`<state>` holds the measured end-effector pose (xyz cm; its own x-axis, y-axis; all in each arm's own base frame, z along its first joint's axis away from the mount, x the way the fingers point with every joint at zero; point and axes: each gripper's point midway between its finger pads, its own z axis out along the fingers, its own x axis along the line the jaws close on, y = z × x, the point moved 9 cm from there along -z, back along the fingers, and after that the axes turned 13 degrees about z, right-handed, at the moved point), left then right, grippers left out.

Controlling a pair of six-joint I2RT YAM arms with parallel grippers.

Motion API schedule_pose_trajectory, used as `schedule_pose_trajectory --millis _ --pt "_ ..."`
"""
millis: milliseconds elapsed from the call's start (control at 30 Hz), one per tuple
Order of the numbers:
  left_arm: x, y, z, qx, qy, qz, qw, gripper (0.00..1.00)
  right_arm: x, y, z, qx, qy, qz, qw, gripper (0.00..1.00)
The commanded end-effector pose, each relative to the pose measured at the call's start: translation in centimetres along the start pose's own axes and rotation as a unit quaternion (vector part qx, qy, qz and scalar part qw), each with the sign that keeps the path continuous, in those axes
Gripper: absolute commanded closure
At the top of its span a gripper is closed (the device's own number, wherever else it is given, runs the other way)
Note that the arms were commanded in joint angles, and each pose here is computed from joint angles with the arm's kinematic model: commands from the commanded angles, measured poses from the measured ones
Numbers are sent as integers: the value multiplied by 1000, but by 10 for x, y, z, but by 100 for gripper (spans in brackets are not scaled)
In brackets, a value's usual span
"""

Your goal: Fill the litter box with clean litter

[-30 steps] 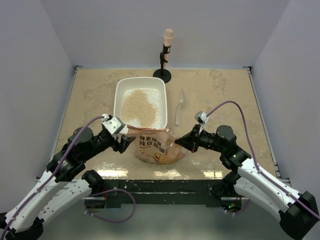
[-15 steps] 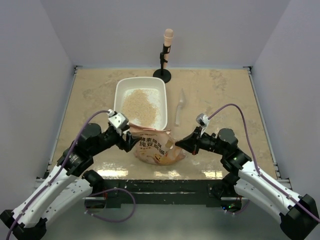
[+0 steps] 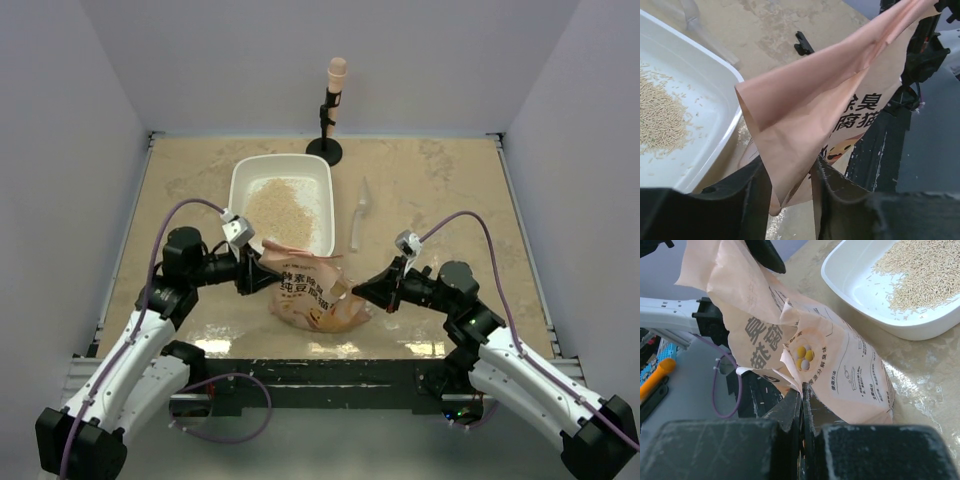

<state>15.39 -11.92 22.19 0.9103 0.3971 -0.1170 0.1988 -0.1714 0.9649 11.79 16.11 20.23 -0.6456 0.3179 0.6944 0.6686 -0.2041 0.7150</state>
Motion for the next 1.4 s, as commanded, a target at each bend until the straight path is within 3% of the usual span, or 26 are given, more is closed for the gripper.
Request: schedule_pose_trajectory --millis 0,100,167,800,1100,1133,1200,1367 --pt "-7 14 -1 -56 -77 32 995 68 18 15 -1 -38 51 -21 998 100" --pt "-11 16 -1 -74 -118 33 990 93 16 14 -1 -42 41 -17 998 100" --pt "-14 10 -1 -74 -140 17 987 100 15 14 -2 -46 35 -15 998 100" --pt "11 -3 -7 -74 -52 -48 995 100 17 -1 -45 -114 -74 63 989 100" --pt "12 -6 -6 -41 -99 -147 983 100 15 -15 -39 -34 -69 111 991 100" --pt "15 2 -7 -38 -93 -127 987 100 15 -17 -39 -20 -72 116 990 100" --pt "14 -7 -9 3 -76 -181 981 100 18 -17 -37 12 -68 125 990 100" --pt "14 -6 -12 35 -59 -255 964 100 27 -19 -33 71 -32 166 983 100"
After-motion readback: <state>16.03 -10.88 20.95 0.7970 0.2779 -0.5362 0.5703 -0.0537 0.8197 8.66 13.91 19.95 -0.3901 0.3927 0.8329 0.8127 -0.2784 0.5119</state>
